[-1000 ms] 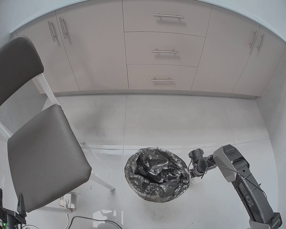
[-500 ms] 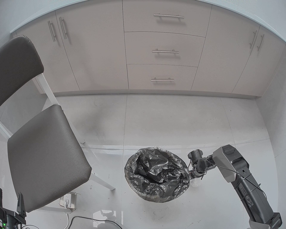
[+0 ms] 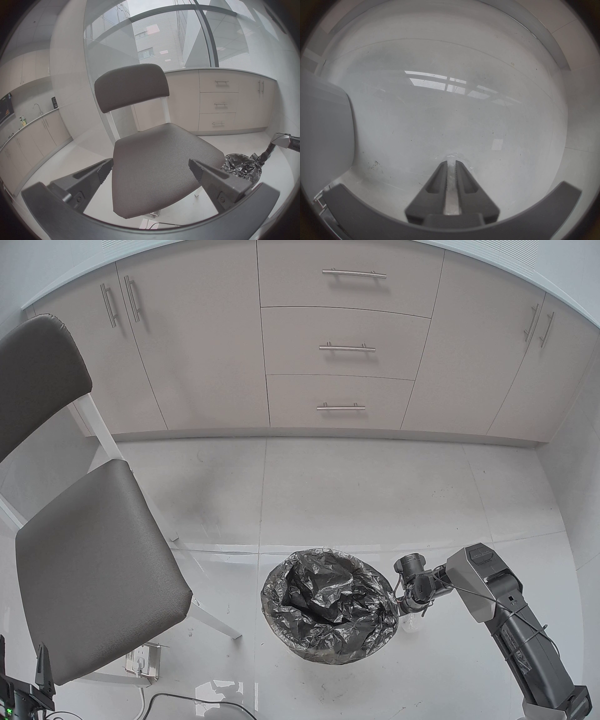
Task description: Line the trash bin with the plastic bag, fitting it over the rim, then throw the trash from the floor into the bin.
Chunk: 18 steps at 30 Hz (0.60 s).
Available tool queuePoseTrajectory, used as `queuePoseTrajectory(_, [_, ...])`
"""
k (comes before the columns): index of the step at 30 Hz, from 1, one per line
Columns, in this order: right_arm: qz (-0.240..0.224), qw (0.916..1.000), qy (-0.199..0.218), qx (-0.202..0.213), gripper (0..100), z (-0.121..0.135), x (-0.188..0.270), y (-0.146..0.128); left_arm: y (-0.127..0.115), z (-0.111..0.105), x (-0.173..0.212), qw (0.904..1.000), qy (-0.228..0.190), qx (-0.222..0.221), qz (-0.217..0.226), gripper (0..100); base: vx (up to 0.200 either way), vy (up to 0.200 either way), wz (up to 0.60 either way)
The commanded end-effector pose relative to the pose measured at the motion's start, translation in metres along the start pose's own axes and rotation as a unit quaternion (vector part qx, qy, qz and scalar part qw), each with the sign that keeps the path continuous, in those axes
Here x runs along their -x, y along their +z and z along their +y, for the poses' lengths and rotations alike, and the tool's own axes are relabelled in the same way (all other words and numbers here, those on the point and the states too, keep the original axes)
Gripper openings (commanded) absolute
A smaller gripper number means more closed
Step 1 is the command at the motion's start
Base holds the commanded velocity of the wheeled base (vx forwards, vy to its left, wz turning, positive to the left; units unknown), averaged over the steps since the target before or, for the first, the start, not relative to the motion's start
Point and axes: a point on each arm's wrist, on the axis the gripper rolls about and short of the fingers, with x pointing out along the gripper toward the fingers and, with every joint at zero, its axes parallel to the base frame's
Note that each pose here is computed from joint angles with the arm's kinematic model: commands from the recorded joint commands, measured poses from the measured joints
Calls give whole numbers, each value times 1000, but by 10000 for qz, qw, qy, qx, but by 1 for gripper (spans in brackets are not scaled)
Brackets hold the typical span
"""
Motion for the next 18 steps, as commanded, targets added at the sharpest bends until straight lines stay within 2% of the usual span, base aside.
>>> queuePoseTrajectory(1, [4,10000,2,0,100,0,0,-1,-2,0,-1,10000,2,-10,29,100,0,0,0])
queuePoseTrajectory(13, [26,10000,-6,-10,100,0,0,-1,-2,0,0,10000,2,-3,29,100,0,0,0])
queuePoseTrajectory(18, [358,9993,-73,84,100,1,0,-8,-2,0,0,10000,2,0,21,100,0,0,0])
